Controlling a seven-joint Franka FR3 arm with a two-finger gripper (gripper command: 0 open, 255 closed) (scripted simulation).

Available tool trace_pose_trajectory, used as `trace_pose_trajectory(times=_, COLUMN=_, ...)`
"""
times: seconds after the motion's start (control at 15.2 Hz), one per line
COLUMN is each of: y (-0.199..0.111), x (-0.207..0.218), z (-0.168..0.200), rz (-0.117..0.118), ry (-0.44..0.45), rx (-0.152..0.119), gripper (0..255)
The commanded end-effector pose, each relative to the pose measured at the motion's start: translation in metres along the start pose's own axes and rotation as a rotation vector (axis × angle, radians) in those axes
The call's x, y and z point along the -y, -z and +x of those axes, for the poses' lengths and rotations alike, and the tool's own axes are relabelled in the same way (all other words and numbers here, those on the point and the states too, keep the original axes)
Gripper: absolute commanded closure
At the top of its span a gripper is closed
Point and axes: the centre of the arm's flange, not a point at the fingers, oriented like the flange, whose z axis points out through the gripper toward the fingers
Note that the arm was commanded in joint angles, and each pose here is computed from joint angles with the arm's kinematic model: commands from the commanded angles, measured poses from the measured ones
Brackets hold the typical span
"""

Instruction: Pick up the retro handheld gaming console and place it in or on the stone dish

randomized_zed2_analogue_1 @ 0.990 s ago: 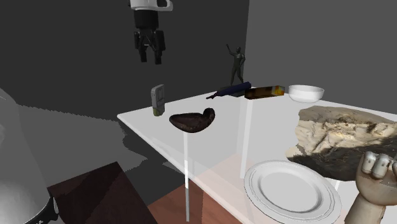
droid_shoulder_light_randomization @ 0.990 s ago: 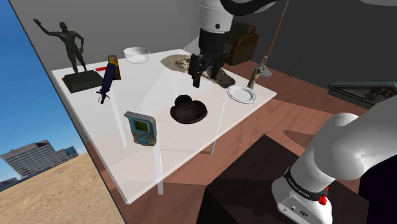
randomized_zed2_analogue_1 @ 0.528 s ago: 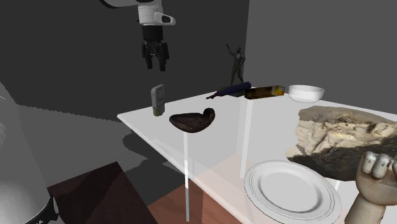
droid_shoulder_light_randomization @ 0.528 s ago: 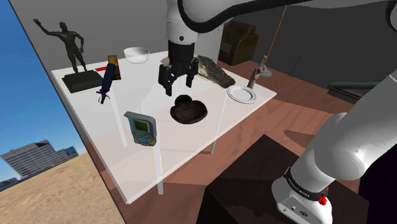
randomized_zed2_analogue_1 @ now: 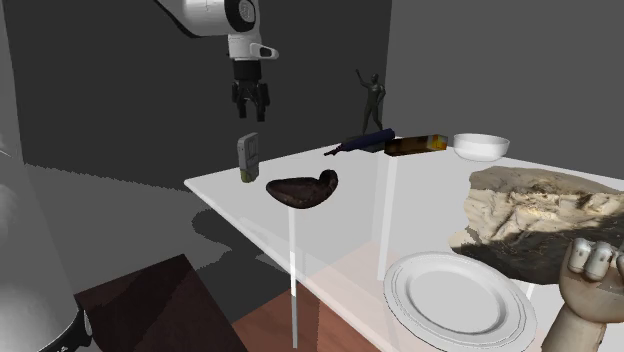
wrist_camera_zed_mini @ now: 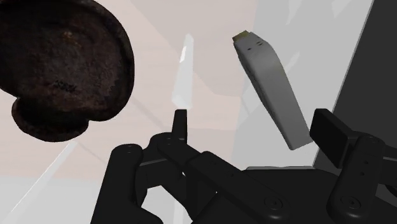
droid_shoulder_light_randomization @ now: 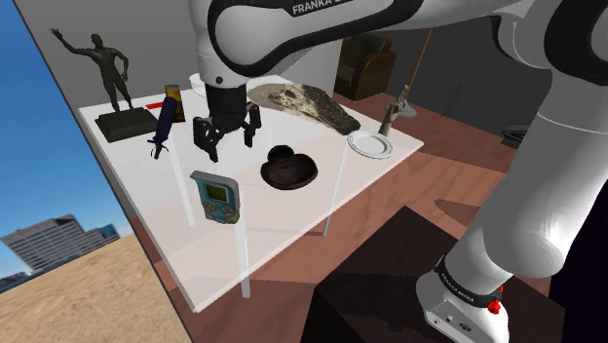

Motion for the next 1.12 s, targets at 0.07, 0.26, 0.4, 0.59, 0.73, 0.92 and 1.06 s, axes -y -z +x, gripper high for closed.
trace_pose_trajectory(times=0.07, y=-0.019, x=0.028, z=0.026, rz=-0.004, ry=-0.003, rx=0.001, gripper=0)
trace_pose_trajectory(times=0.26, y=-0.036, x=0.056, z=0.051, rz=-0.009, ry=-0.004, rx=0.003, gripper=0)
trace_pose_trajectory(times=0.4, y=-0.045, x=0.071, z=0.064, rz=-0.011, ry=-0.005, rx=0.003, gripper=0)
trace_pose_trajectory(times=0.59, y=-0.061, x=0.071, z=0.064, rz=-0.011, ry=-0.005, rx=0.003, gripper=0)
trace_pose_trajectory(times=0.73, y=-0.072, x=0.07, z=0.064, rz=-0.011, ry=-0.005, rx=0.003, gripper=0)
trace_pose_trajectory(times=0.92, y=-0.085, x=0.07, z=0.064, rz=-0.011, ry=-0.005, rx=0.003, gripper=0)
trace_pose_trajectory(times=1.06, y=-0.085, x=0.07, z=0.064, rz=-0.011, ry=-0.005, rx=0.003, gripper=0)
